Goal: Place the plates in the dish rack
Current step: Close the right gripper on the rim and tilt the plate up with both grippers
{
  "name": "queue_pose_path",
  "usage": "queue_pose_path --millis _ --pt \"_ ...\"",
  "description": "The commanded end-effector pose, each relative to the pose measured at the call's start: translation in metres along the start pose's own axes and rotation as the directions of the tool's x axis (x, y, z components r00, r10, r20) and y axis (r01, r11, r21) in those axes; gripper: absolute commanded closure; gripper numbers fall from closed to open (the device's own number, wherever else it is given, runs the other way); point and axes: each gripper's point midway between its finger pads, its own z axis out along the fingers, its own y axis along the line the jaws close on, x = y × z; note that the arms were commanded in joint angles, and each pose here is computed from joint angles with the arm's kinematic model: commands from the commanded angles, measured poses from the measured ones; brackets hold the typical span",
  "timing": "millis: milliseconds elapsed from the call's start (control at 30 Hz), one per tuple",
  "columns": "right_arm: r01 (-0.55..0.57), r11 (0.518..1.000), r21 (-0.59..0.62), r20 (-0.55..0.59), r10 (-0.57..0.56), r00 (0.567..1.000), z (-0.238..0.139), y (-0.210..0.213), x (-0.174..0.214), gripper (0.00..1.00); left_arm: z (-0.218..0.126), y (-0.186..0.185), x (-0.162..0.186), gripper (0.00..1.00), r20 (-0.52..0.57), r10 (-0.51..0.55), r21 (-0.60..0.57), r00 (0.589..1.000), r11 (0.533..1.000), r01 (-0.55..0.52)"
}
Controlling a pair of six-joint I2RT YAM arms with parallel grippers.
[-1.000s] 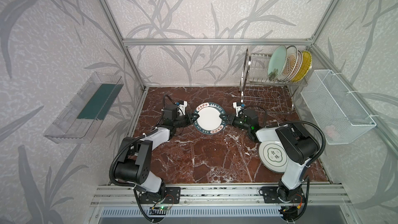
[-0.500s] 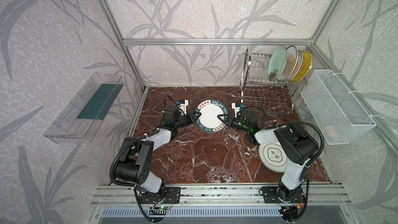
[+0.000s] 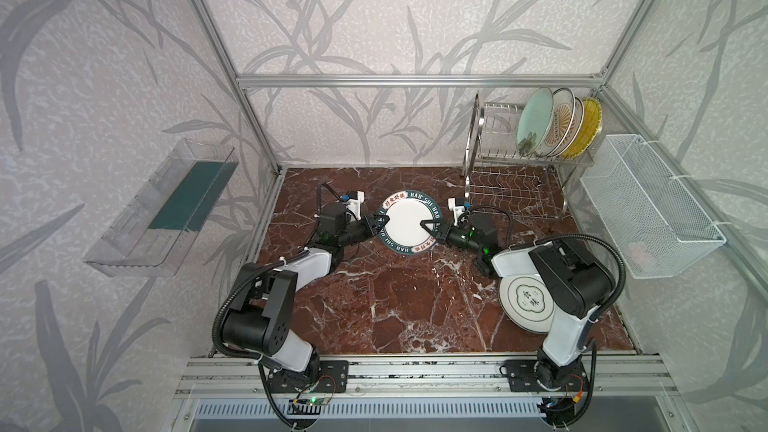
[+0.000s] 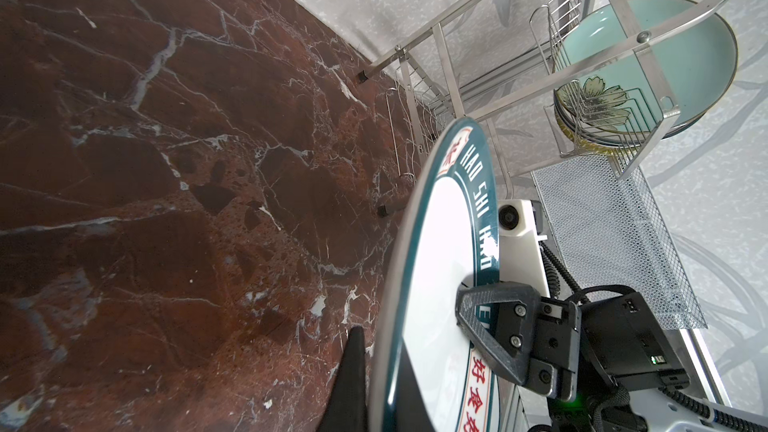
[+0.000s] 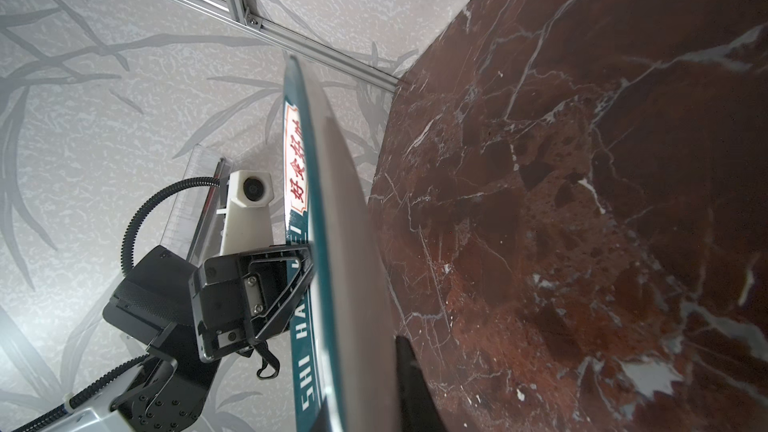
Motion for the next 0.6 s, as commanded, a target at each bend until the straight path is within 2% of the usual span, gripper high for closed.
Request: queue_pose_path --millis 0,200,367,467,567 --pt "0.078 0.996 -0.050 0.015 -0.077 0.997 0.000 0.019 -0.005 0.99 0.003 -0.011 -0.002 1.00 0.009 0.020 0.044 1.000 0.999 -0.021" --pt "0.084 0.995 -0.049 0.016 -0.083 0.996 -0.001 0.020 -0.005 1.00 0.002 -0.011 -0.003 0.98 0.013 0.016 0.037 1.000 0.999 -0.017" --pt "0.093 0.995 -0.041 0.024 -0.093 0.995 -0.003 0.021 -0.010 1.00 0.000 -0.010 -0.003 0.77 0.017 0.021 0.022 1.000 1.000 -0.021" --pt "0.105 0.994 -0.029 0.031 -0.104 0.994 -0.006 0.021 -0.013 1.00 -0.003 -0.010 -0.004 0.69 0.020 0.029 0.007 0.999 1.000 -0.030" --pt "0.118 0.993 -0.018 0.039 -0.117 0.992 -0.009 0.023 -0.017 1.00 -0.006 -0.010 -0.004 0.65 0.018 0.041 -0.012 0.999 0.999 -0.041"
